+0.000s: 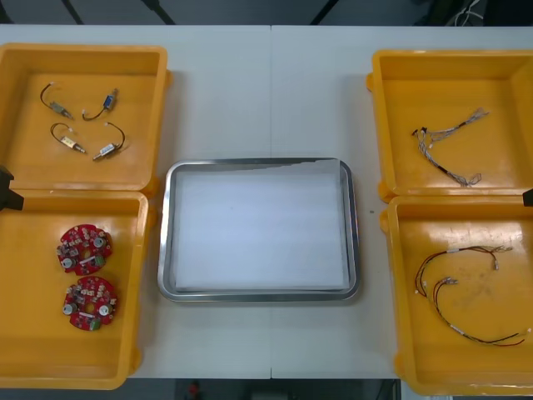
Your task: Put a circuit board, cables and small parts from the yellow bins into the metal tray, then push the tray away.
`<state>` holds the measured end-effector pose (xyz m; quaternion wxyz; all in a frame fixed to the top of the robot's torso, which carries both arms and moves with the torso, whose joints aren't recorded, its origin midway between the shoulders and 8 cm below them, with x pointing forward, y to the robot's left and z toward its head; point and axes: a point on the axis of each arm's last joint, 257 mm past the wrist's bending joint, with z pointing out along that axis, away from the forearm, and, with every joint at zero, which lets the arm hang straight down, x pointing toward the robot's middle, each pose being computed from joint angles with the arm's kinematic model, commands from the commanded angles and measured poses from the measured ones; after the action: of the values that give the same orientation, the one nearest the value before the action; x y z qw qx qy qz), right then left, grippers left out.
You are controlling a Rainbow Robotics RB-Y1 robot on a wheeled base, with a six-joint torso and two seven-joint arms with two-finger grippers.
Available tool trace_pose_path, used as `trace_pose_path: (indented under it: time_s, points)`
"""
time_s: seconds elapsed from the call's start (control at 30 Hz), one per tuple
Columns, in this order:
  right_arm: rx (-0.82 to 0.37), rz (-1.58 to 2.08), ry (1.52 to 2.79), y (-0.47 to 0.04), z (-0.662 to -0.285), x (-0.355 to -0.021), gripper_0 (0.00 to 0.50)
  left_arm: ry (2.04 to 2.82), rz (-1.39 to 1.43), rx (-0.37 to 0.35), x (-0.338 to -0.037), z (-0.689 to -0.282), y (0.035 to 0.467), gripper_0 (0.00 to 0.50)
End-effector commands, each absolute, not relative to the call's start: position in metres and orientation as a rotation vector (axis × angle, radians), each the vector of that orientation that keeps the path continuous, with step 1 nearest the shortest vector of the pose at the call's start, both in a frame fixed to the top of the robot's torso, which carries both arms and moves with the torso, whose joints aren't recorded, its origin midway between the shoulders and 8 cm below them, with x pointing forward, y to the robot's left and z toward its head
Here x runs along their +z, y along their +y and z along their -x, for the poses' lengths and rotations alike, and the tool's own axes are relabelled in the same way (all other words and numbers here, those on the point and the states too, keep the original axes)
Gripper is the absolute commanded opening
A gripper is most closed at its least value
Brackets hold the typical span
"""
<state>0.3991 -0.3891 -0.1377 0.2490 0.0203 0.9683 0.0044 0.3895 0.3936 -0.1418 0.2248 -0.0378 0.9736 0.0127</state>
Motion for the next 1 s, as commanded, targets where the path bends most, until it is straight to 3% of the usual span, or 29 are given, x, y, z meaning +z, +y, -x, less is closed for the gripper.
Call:
trace_pose_path:
  time_s: [0.03, 1.0]
  points:
    - [-0.077, -0.007, 2.606, -0.4065, -0.3967, -0.1205, 0.500, 2.671, -0.009, 0.128, -0.1238, -0.3882, 0.4046, 0.500]
    - [-0.077, -0.007, 2.606, -0.4065, -0.3967, -0.1205, 0.500, 2.671, -0.009, 0.128, -0.1238, -0.3882, 0.4046, 0.500]
